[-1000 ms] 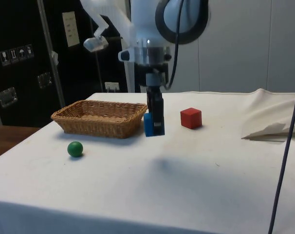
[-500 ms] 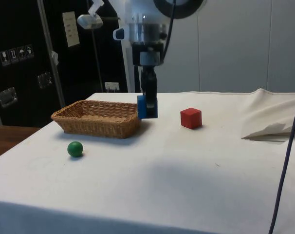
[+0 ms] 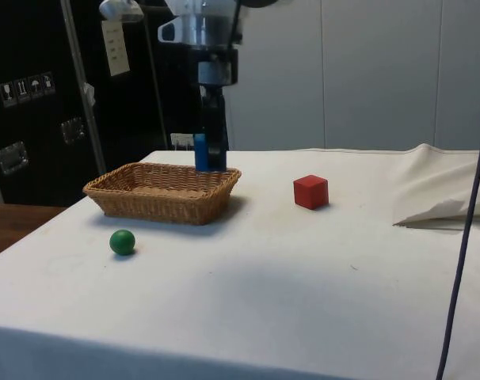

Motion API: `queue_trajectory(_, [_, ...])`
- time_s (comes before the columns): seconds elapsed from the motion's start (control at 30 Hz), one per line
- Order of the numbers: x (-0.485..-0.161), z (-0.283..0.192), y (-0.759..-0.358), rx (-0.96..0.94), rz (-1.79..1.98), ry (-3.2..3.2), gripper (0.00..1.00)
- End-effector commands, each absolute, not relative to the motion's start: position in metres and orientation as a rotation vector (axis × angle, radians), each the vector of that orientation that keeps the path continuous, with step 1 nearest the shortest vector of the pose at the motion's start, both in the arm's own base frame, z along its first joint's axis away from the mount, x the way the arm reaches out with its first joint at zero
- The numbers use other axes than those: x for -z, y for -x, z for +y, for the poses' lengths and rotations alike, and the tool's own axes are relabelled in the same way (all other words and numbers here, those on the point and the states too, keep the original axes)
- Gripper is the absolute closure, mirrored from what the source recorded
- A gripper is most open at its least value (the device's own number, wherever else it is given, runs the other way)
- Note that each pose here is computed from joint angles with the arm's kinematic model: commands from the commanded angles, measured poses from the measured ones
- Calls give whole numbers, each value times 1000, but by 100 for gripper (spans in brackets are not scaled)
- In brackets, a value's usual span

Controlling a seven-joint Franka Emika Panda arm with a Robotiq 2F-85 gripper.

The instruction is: Place all non-red objects into the basket.

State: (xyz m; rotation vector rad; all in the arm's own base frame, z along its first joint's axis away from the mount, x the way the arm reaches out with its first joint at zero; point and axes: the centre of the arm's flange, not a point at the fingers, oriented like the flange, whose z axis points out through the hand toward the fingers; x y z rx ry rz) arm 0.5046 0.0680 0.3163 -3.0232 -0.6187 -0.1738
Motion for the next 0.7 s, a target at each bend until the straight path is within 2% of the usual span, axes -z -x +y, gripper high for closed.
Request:
queue_trajectory(0.0, [-316,64,-512,164,-619,3026,100])
queue_trajectory(0.67, [-317,21,-581,191,-613,3059,100])
